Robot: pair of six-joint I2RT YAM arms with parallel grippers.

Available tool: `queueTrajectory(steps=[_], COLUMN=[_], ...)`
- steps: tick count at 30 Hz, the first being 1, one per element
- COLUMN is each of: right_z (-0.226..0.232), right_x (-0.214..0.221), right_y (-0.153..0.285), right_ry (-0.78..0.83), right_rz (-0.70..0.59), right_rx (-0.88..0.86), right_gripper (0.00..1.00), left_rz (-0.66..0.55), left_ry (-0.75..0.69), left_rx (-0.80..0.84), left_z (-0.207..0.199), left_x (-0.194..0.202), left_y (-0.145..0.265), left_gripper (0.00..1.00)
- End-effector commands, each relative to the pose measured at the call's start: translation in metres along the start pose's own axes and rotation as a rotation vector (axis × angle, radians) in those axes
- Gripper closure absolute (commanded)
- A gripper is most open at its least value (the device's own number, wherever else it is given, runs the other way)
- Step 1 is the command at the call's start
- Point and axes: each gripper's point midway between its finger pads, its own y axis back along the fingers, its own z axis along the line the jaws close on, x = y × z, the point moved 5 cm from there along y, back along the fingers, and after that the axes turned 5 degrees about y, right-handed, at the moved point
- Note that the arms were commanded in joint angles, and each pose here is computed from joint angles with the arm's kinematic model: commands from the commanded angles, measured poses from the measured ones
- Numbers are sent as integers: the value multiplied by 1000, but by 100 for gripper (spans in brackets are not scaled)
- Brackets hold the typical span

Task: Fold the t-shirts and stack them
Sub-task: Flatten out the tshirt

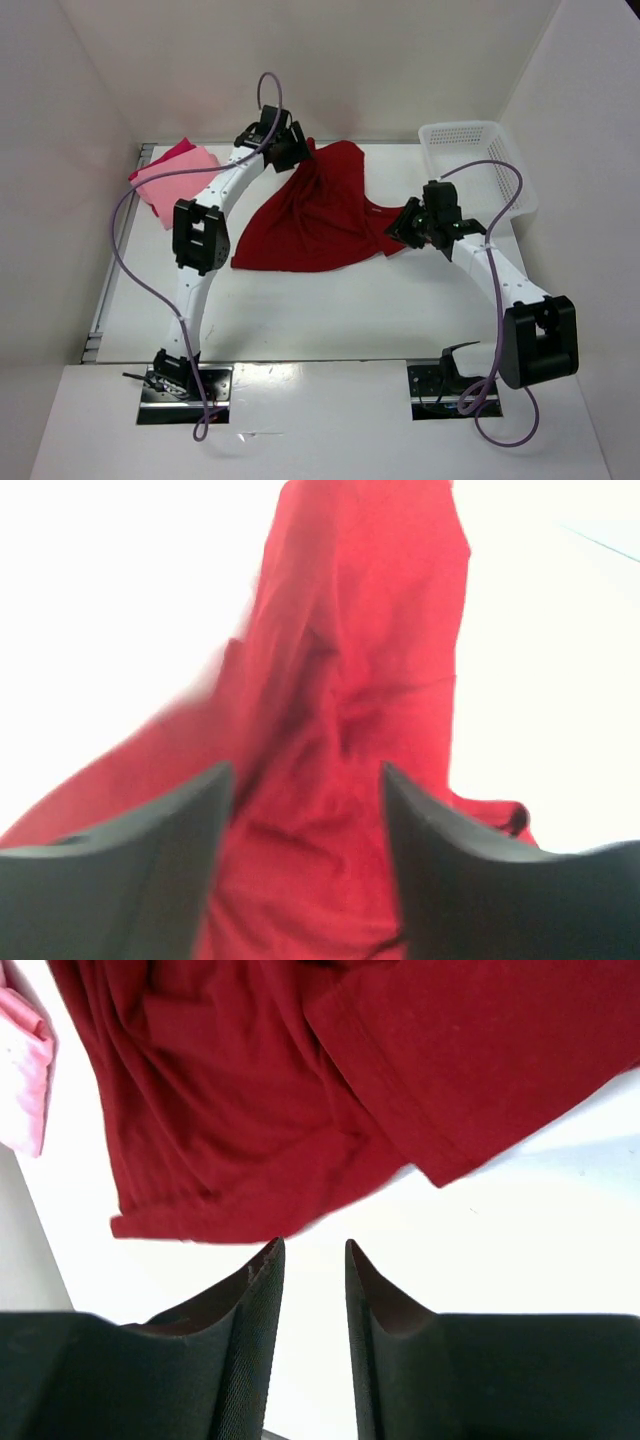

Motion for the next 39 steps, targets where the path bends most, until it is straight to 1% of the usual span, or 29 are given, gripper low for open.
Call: queueTrajectory(steps=[1,2,3,4,5,6,7,8,9,10,11,12,14,15,17,18,20,22,25,27,29,34,37,38,39], right_z=[-5,-7,-10,-11,-9,-10,-4,-2,5,10,10,18,19,20,20,22,21,22,22,20,21,21,20,23,23], right_x=[1,4,6,6,4,4,1,-2,-5,-5,-5,-7,-4,-2,0,2,4,2,4,8,7,7,8,6,6], right_y=[9,8,1,-3,-5,-9,-12,-14,-15,-17,-17,-17,-19,-19,-20,-20,-18,-16,-17,-17,-15,-13,-12,-10,-9], right_ry=[-21,-23,-25,-26,-27,-18,-11,-10,0,11,11,24,29,29,29,45,45,56,56,55,65,67,77,80,80], right_rz=[-31,-24,-11,-7,2,4,9,8,6,5,5,-5,7,16,22,27,27,19,23,36,28,20,18,3,8], right_rx=[18,23,33,36,29,31,25,24,12,-2,-2,-21,-21,-31,-40,-45,-45,-51,-59,-61,-67,-73,-74,-86,-93], right_gripper=[63,63,63,63,63,65,73,76,79,82,85,85,85,85,80,80,76,76,73,73,72,72,71,71,71], left_rz=[-80,-162,-103,-102,-187,-180,-129,-123,-98,-42,-28,4,23,54,72,98,132,164,164,174,164,120,78,67,65], left_ry=[-85,-98,-89,-89,-67,-40,-10,34,60,81,114,143,188,233,276,307,339,359,387,414,421,412,416,426,437], left_rx=[-93,-32,-126,-127,-86,-109,-148,-162,-167,-193,-212,-214,-219,-251,-243,-255,-245,-244,-250,-251,-231,-279,-274,-284,-285], left_z=[-6,-23,18,26,29,46,76,99,111,133,147,155,169,184,192,201,204,207,209,209,202,202,195,196,196], left_x=[-24,-39,-12,-2,-21,-14,8,9,18,40,45,56,67,82,90,99,106,116,119,121,114,109,101,100,100], left_y=[47,80,68,77,111,117,126,131,135,139,142,144,152,153,156,156,157,157,153,152,155,171,182,182,182], left_gripper=[26,24,24,24,24,24,26,31,33,36,40,41,41,41,41,40,39,37,37,37,37,41,46,50,50])
